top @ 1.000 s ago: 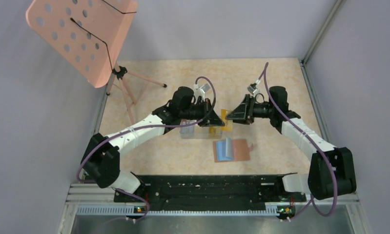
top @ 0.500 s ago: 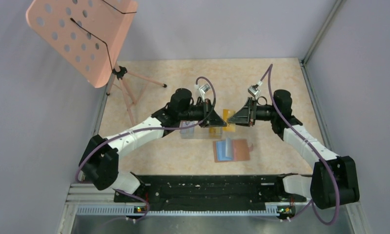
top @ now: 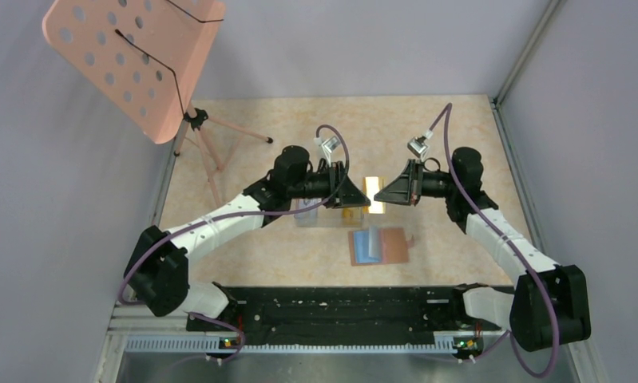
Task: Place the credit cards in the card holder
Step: Pick up the credit card from the storage box, then move the storage box to the center of the board.
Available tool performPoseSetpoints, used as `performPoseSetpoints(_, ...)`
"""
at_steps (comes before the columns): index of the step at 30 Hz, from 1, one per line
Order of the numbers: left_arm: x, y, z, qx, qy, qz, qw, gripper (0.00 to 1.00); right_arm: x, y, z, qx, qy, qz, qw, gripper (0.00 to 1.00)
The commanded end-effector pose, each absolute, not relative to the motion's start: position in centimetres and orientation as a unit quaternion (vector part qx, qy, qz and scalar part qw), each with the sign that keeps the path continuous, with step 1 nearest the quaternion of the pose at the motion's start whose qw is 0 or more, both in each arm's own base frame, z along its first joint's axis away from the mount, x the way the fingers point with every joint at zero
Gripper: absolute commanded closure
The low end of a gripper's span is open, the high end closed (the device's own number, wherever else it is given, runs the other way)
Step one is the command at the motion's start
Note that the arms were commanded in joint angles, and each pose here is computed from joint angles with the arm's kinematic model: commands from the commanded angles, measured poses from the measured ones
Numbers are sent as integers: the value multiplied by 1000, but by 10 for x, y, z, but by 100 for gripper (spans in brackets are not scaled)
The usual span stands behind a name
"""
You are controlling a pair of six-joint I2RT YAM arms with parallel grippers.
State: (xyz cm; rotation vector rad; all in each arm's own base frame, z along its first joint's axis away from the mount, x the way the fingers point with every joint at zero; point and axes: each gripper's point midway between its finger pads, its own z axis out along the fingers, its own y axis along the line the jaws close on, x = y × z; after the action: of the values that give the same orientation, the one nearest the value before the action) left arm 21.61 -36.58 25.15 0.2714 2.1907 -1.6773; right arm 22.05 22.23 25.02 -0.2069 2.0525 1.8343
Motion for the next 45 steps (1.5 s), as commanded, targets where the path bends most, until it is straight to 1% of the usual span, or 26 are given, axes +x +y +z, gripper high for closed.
performPoseSetpoints(1, 221, -355, 233, 81, 800, -559, 201, 60, 217, 221, 252, -91, 732, 643, 204, 100)
performPoseSetpoints(3, 221, -344, 211, 66, 829, -520, 194, 57, 221, 219, 239, -79, 754, 619, 204, 100)
performPoseSetpoints(6, 217, -322, 167, 34, 882, -438, 167, 58, 230, 211, 213, -55, 797, 564, 209, 100)
performPoseSetpoints(9, 208, -302, 124, 16, 925, -358, 130, 60, 236, 201, 186, -30, 836, 508, 203, 100)
performPoseSetpoints(12, 200, -290, 92, 19, 950, -294, 101, 64, 235, 192, 161, -14, 864, 468, 187, 100)
performPoseSetpoints(18, 206, -287, 50, 37, 975, -207, 75, 72, 226, 178, 126, -14, 897, 411, 162, 100)
performPoseSetpoints(24, 236, -301, 36, 40, 981, -169, 86, 82, 221, 173, 114, -19, 906, 394, 153, 100)
performPoseSetpoints(27, 253, -304, 35, 46, 985, -141, 93, 86, 220, 171, 112, -23, 908, 389, 152, 100)
performPoseSetpoints(31, 273, -305, 31, 56, 988, -102, 98, 87, 219, 171, 109, -26, 909, 388, 148, 100)
performPoseSetpoints(33, 283, -308, 30, 56, 989, -97, 101, 87, 220, 171, 109, -26, 910, 388, 147, 100)
performPoseSetpoints(37, 302, -315, 28, 50, 988, -105, 103, 86, 220, 173, 107, -32, 909, 390, 142, 100)
performPoseSetpoints(41, 322, -325, 33, 43, 984, -137, 108, 84, 218, 179, 106, -42, 910, 389, 135, 100)
performPoseSetpoints(45, 338, -327, 37, 37, 983, -142, 114, 83, 217, 185, 105, -54, 913, 383, 132, 100)
